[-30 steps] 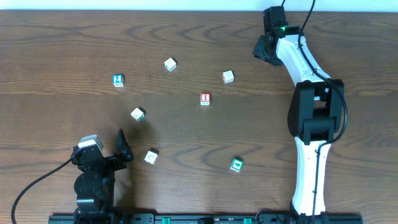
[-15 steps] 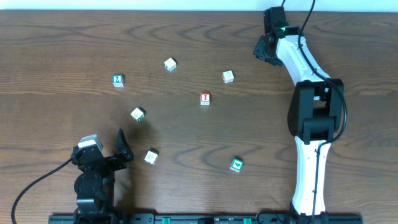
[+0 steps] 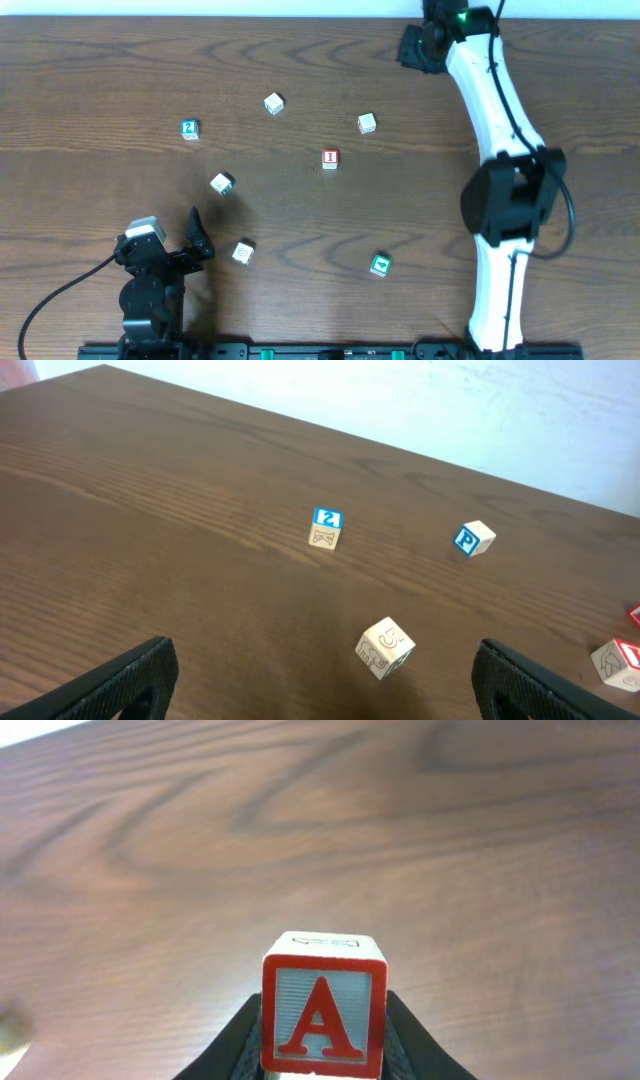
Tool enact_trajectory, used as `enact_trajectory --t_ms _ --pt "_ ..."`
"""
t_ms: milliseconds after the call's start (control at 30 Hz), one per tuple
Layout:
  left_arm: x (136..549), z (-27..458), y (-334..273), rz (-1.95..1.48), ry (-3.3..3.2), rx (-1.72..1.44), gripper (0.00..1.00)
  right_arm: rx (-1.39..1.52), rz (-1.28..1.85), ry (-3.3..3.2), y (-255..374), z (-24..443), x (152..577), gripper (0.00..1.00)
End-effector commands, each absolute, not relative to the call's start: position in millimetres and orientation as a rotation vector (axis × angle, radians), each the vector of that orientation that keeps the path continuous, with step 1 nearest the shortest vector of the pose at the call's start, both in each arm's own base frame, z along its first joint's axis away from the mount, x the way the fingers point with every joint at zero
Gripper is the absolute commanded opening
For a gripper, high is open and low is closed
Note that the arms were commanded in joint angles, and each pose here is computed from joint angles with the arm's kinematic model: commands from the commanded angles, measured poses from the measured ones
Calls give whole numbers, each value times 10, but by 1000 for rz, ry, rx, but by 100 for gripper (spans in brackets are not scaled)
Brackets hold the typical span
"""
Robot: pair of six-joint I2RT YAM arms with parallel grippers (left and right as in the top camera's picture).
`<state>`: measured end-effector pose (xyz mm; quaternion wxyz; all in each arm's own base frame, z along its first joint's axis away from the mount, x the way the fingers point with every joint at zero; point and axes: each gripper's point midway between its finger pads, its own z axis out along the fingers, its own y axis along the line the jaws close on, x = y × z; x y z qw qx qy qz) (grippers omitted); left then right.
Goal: Spell out Ai2
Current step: 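Grasp the red 'A' block with the right gripper and lift, then carry the 'A' block left of the 'I' block and release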
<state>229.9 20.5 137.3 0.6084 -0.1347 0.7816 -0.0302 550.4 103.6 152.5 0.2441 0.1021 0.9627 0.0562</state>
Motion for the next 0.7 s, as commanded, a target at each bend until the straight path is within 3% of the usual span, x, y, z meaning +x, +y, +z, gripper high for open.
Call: enact_trajectory --t_ms 0,200,667 --pt "2296 1252 218 -63 1830 -319 95 55 229 2564 1521 2241 5164 1" --pt "2296 1252 218 -63 1830 -319 95 -168 121 2786 1879 2012 4406 1" --pt "2296 1252 218 -63 1830 -319 95 -233 164 2936 2068 676 4021 1"
